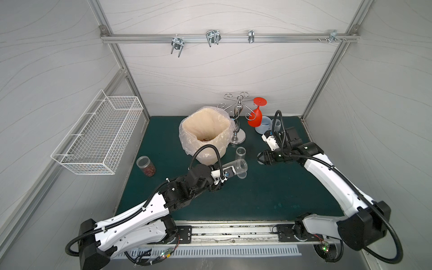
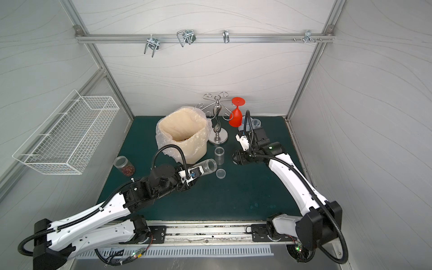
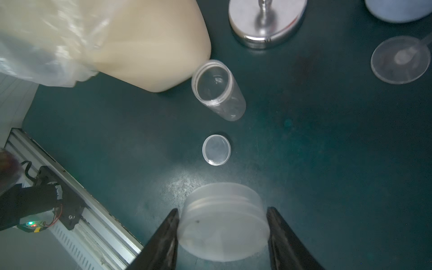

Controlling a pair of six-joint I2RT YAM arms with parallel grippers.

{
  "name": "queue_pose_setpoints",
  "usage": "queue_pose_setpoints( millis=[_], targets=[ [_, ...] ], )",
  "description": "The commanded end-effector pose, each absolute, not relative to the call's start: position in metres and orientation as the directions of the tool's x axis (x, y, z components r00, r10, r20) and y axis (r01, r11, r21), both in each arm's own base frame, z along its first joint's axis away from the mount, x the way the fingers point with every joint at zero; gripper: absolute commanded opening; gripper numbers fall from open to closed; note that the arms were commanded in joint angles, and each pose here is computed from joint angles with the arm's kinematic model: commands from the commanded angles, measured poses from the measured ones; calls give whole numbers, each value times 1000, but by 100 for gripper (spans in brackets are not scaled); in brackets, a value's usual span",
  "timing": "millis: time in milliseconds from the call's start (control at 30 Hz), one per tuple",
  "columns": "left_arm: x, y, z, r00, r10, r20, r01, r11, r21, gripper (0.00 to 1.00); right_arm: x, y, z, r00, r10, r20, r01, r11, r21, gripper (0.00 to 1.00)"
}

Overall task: Empty the moldy dried flower tea in the jars
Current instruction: Place the lid at the center of the board.

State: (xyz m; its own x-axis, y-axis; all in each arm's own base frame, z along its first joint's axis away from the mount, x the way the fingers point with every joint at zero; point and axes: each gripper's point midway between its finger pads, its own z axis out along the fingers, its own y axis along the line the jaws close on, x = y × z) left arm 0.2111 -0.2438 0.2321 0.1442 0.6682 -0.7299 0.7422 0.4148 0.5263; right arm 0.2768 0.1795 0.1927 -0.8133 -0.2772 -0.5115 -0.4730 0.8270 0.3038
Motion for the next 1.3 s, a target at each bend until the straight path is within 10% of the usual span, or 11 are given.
queue_pose_setpoints(
  millis=[0, 1267],
  targets=[
    [213, -247, 253, 180, 616, -767, 716, 452, 532, 0, 278, 173, 166, -884, -218, -413, -365, 874, 320, 31],
    [213, -248, 248, 181, 627, -758, 719, 441, 537, 0, 305, 171, 37, -983, -151, -104, -174, 947, 270, 53]
  ],
)
